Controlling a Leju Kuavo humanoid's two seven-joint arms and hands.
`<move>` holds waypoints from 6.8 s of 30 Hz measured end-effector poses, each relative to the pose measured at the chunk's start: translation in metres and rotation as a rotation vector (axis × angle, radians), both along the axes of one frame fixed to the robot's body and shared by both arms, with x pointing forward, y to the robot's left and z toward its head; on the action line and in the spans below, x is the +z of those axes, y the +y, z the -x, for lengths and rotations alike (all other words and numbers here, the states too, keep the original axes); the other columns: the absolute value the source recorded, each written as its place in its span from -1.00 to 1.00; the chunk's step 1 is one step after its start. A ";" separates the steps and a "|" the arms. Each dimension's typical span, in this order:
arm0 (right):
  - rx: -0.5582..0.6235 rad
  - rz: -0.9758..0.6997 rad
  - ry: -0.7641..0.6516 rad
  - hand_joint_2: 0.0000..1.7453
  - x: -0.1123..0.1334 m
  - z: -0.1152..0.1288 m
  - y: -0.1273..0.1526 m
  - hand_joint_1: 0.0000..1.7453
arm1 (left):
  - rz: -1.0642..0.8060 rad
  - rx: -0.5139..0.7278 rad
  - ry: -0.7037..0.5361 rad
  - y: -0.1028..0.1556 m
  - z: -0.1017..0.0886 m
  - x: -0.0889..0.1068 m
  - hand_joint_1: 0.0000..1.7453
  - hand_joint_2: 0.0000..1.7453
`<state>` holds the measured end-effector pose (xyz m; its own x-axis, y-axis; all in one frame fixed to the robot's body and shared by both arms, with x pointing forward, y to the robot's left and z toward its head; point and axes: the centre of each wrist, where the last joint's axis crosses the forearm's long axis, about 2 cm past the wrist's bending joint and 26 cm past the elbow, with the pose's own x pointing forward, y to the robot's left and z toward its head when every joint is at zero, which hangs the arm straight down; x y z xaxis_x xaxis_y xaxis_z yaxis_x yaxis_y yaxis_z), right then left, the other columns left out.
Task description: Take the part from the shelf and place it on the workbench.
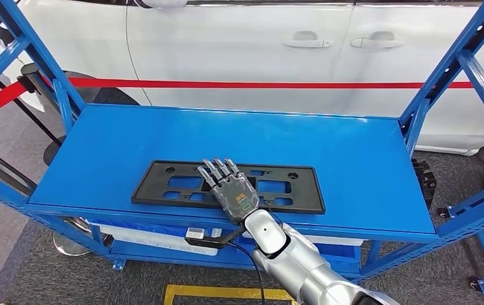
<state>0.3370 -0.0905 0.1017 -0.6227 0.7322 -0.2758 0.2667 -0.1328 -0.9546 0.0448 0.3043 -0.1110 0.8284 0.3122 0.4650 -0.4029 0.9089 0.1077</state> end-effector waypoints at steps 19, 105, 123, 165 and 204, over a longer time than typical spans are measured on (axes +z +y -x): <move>-0.041 0.076 0.062 1.00 -0.010 -0.008 -0.014 0.88 | -0.019 -0.023 -0.047 0.002 -0.001 0.000 -1.00 -1.00; 1.161 -1.353 0.618 1.00 0.135 0.091 -0.154 0.88 | 0.023 0.053 -0.002 0.020 0.014 -0.001 -1.00 1.00; 1.144 -1.362 0.651 1.00 0.125 0.115 -0.173 0.88 | 0.041 0.022 -0.039 0.017 0.014 -0.001 -1.00 1.00; 1.051 -1.305 0.470 1.00 0.138 0.119 -0.161 0.88 | 0.022 0.021 -0.027 0.028 0.009 0.000 -1.00 1.00; 1.023 -1.282 0.507 1.00 0.127 0.119 -0.143 0.88 | -0.057 -0.007 0.002 0.050 0.014 0.002 -1.00 1.00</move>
<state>0.2175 -0.2340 0.2283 -0.7752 -0.4098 0.4808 -0.5893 0.7433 -0.3166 0.0309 0.3541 -0.1092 0.8315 0.2794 0.4801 -0.3961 0.9042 0.1597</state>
